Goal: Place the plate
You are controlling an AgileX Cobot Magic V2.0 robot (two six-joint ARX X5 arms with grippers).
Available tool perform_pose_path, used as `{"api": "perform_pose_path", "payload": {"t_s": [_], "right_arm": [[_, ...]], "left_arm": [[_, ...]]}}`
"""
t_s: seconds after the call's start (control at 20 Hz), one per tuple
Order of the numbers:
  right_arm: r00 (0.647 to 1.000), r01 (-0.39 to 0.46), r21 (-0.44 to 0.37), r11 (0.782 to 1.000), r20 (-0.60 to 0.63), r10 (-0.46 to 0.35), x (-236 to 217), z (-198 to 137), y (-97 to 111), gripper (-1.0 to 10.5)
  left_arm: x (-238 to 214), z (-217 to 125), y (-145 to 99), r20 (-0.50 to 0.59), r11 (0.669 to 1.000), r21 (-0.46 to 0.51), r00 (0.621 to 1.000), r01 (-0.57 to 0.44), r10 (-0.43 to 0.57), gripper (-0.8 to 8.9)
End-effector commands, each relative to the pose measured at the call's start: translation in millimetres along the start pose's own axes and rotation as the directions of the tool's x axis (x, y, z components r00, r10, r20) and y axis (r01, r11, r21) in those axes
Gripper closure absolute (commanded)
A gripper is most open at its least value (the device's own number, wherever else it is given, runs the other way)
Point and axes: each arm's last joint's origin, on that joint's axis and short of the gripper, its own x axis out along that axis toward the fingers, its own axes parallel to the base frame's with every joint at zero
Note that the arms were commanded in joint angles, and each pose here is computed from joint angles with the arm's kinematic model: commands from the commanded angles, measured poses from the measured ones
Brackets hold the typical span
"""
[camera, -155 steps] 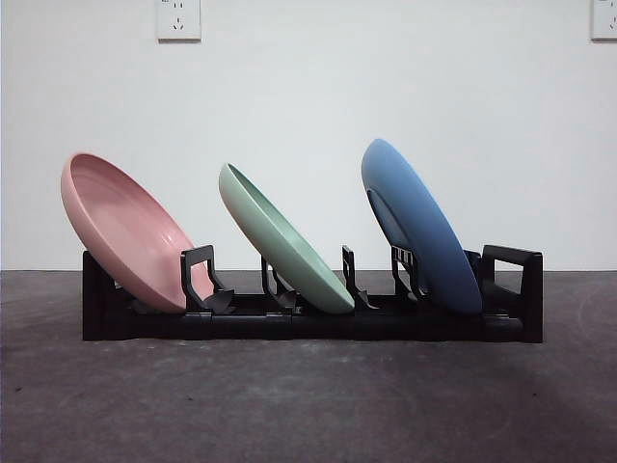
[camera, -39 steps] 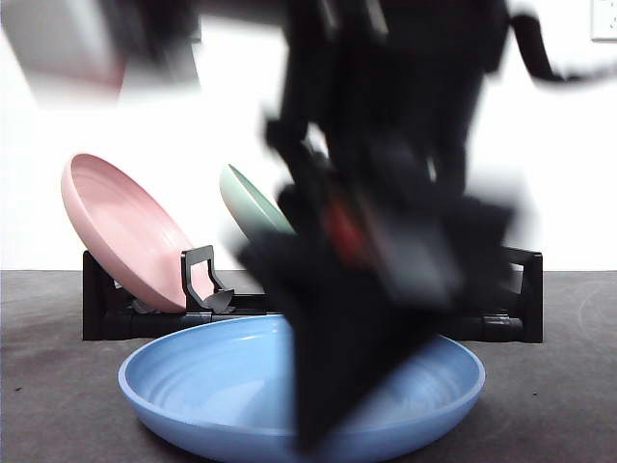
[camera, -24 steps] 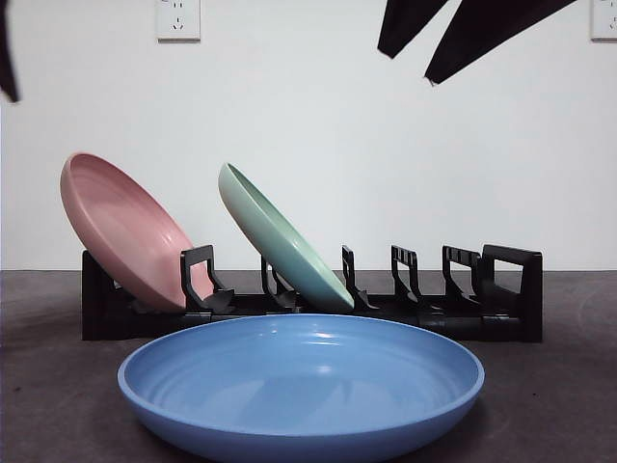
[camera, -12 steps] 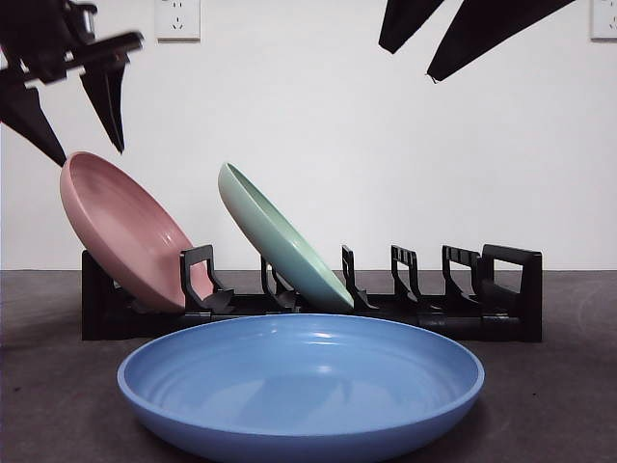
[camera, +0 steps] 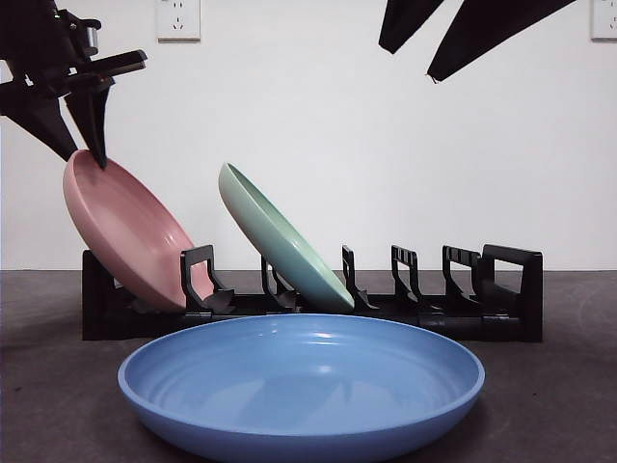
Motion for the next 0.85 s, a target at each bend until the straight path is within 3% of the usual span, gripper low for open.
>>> {"api": "perform_pose_path", "payload": {"t_s": [0.05, 0.25, 0.65, 0.85], "right_arm": [[1.000, -0.004, 0.008, 1.000, 0.006, 0.004, 0, 3, 2, 6.7], [1.000, -0.004, 0.008, 1.000, 0.006, 0.004, 0, 3, 2, 6.7], [1.000, -0.004, 0.007, 1.000, 0.006, 0.004, 0, 3, 2, 6.7], [1.000, 0.000, 0.007, 1.000, 0.007, 0.000, 0, 3, 2, 6.7]], "left_arm": [[1, 6, -3, 0.010, 1.000, 0.012, 1.000, 0.007, -0.007, 7.97], [-7, 10, -4, 0.011, 1.000, 0.016, 1.000, -0.004, 0.004, 7.97], [-61, 24, -7, 0.033, 0.971, 0.087, 0.975, -0.222, 0.220, 7.97], [-76, 17, -5, -0.029, 0.957, 0.106, 0.961, -0.270, 0.274, 7.97]]}}
